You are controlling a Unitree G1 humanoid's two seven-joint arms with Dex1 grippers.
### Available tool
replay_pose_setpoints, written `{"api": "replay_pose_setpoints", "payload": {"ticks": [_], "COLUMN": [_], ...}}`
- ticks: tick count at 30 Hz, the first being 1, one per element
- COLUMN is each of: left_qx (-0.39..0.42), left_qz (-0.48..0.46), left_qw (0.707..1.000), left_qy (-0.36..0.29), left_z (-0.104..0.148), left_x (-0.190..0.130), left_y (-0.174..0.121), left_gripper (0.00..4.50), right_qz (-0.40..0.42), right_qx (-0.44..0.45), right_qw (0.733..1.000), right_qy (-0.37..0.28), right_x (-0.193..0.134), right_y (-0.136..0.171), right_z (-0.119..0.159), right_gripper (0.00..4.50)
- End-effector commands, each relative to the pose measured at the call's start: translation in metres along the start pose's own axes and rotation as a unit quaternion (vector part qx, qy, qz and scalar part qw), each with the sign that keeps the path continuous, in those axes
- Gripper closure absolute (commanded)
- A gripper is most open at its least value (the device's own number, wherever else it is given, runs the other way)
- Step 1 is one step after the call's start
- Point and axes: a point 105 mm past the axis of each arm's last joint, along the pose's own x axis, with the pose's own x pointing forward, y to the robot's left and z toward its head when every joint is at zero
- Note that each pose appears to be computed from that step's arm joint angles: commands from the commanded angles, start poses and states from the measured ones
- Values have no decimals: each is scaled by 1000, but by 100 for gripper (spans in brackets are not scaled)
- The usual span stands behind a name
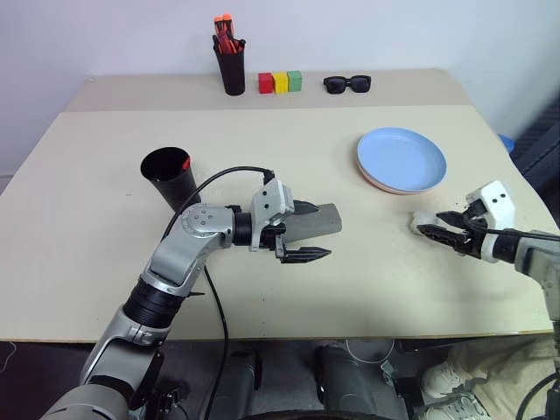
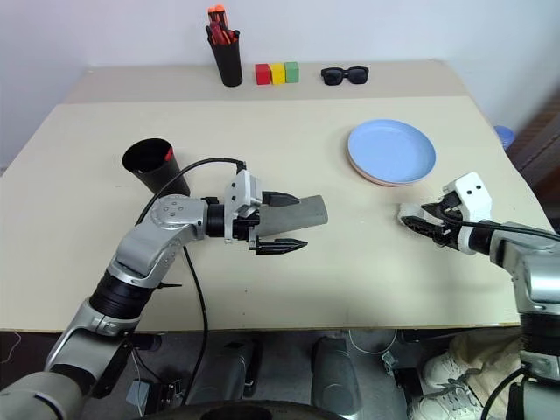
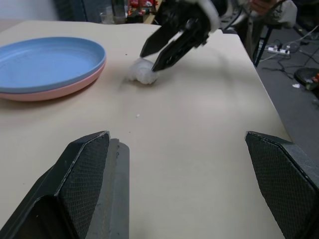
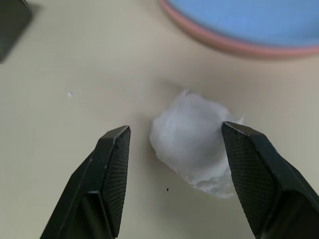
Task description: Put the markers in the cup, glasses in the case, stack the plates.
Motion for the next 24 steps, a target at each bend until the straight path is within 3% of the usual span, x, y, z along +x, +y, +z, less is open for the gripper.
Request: {"api": "replay_pose_setpoints", "payload": {"ticks": [1,3,4,6,9,18,24], "left_qx": [23,23,22,22,22,26,30], "left_qz": [0,4,6,11,15,36,57], "left_qw": [1000,1000,1000,1000,1000,999,998], "left_qy": [-16,-15,-14,-12,-11,-14,-6], "left_z": [14,14,13,13,12,12,9], "left_x": [-1,-2,-3,-4,-4,-1,-2], "left_y": [-1,-1,-1,0,1,7,14], "left_gripper": [0,0,0,0,0,0,0], "right_qz": [-14,-20,-26,-31,-47,-92,-91], "right_qx": [-15,-15,-12,-7,-16,-64,-79], "right_qw": [1000,1000,1000,999,998,977,974], "right_qy": [-1,2,-1,-11,-27,-180,-193], "right_x": [5,8,8,9,6,6,32], "right_y": [-7,-10,-12,-14,-18,-26,-30], "right_z": [-1,-5,-5,-2,5,81,101], "right_gripper": [159,159,182,245,387,387,387]}}
